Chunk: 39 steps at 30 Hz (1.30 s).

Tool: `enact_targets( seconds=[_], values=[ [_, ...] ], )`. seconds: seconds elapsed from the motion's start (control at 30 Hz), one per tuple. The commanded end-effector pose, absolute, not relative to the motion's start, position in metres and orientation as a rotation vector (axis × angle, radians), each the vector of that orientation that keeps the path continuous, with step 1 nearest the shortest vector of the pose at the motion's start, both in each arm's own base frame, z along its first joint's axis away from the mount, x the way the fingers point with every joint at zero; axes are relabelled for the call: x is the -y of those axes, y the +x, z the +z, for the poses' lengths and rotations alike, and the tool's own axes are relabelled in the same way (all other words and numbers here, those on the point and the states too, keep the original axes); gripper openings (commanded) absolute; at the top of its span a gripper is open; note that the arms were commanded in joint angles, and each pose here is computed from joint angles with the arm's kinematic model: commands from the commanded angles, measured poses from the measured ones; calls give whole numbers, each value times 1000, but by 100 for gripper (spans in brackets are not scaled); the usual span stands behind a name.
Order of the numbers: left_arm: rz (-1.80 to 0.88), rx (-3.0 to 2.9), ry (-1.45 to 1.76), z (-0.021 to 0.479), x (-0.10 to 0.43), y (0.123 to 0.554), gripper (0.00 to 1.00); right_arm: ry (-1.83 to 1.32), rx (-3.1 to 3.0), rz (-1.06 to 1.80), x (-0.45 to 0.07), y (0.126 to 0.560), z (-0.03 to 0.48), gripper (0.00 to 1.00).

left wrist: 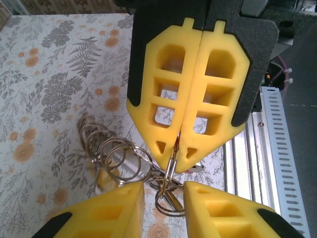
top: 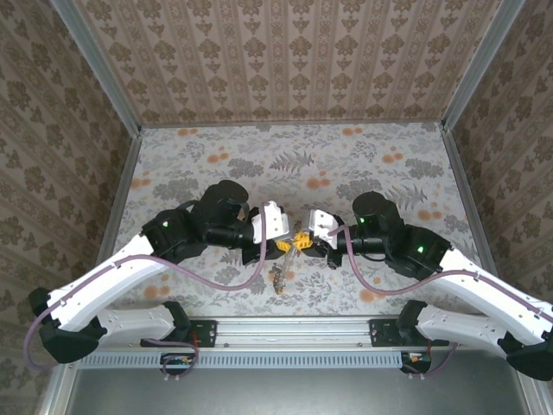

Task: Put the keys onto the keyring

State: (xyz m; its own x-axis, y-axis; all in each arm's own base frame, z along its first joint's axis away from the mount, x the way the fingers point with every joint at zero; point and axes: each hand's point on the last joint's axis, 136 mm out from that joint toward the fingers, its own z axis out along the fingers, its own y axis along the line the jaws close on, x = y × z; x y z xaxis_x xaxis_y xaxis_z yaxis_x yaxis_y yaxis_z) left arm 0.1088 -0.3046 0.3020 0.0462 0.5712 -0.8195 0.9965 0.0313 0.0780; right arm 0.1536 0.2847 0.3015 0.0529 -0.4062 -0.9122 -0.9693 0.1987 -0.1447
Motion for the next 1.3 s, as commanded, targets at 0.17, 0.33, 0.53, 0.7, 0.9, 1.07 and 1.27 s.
enact_targets(
  seconds=[0.17,0.33,0.53,0.7,0.9,1.07,1.27],
  values=[
    [-788,-1561,1647,311,309,104,26,-1383,-1447,776,-289,146,320,0],
    [-789,-1547,1634,320,306,102,27,-1393,-1469,765,-289,148,314,0],
    [-801,-1560,1657,314,310,101,26,-1405,-1475,769,-291,148,312,0],
    [-802,-1557,1660,315,310,100,18,-1415,-1468,781,-293,147,313,0],
    [-841,-1536,1679,314,314,95,0,-1414,-1462,786,-293,146,314,0],
    [-907,-1496,1656,322,313,89,0,-1387,-1404,814,-289,138,321,0],
    [-1132,-1359,1536,358,304,81,0,-1340,-1388,857,-288,135,327,13]
  ],
)
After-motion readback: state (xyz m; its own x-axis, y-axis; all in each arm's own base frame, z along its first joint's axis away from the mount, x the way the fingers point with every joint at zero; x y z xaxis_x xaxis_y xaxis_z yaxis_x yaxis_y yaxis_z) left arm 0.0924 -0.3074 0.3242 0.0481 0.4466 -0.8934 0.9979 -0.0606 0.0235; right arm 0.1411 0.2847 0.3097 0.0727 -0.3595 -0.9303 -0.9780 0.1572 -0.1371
